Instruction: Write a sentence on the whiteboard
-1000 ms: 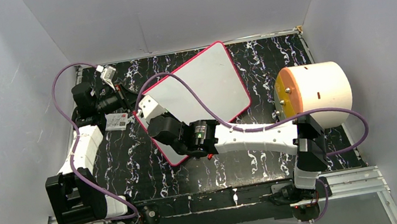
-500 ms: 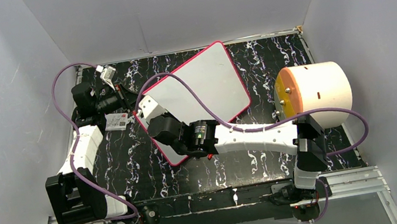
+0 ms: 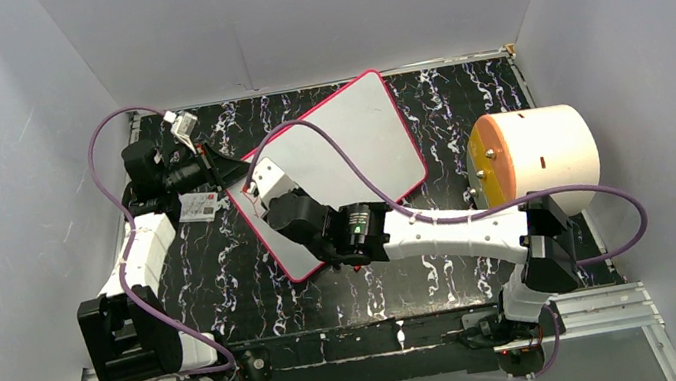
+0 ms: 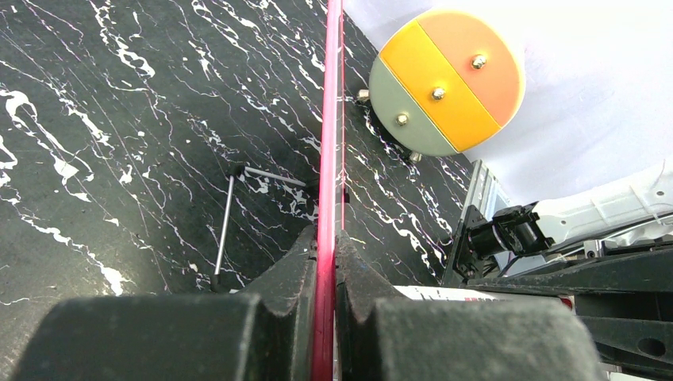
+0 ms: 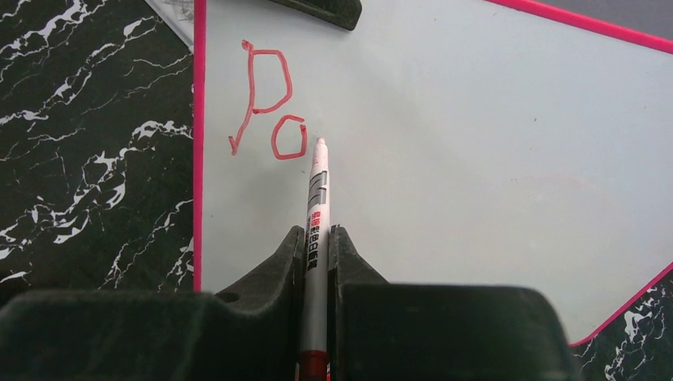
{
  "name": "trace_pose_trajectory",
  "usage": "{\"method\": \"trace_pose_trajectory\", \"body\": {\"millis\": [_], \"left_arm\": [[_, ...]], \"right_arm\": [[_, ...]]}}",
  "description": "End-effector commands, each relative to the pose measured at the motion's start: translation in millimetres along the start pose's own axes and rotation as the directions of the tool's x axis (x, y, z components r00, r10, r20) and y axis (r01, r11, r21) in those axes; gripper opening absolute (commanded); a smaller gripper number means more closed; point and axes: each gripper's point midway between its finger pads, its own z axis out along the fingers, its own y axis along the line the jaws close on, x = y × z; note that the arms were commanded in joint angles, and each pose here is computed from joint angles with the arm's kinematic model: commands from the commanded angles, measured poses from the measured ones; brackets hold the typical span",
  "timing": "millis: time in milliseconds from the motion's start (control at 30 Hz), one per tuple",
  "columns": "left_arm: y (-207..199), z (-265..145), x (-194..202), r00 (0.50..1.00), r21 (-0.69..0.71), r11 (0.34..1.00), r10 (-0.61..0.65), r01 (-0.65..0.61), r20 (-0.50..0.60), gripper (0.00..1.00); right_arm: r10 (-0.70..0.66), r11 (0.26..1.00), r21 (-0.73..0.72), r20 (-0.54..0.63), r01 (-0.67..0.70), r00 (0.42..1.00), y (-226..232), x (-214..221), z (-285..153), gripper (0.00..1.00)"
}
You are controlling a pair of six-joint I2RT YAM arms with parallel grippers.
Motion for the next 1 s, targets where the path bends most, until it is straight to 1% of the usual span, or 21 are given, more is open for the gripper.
{"method": "trace_pose_trajectory", "body": {"millis": [0,533,967], "left_arm": [[29,-1,10,1.000,-0.116,0.993,0.001,-0.001,0.000,0.00],[28,-1,10,1.000,-0.112,0.994,0.000,0.000,0.000,0.00],[29,-1,10,1.000,-0.112,0.994,0.002,-0.002,-0.001,0.00]], "right_arm": [[0.058,0.998,0.022,0.084,-0.060,0.995,-12,-26,-8,0.00],[0.062,0.996,0.062,0.095,-0.068,0.994,-17,-25,-1,0.00],[0.060,0.996,0.058,0.101,-0.066,0.993,-15,-27,2,0.00]]}}
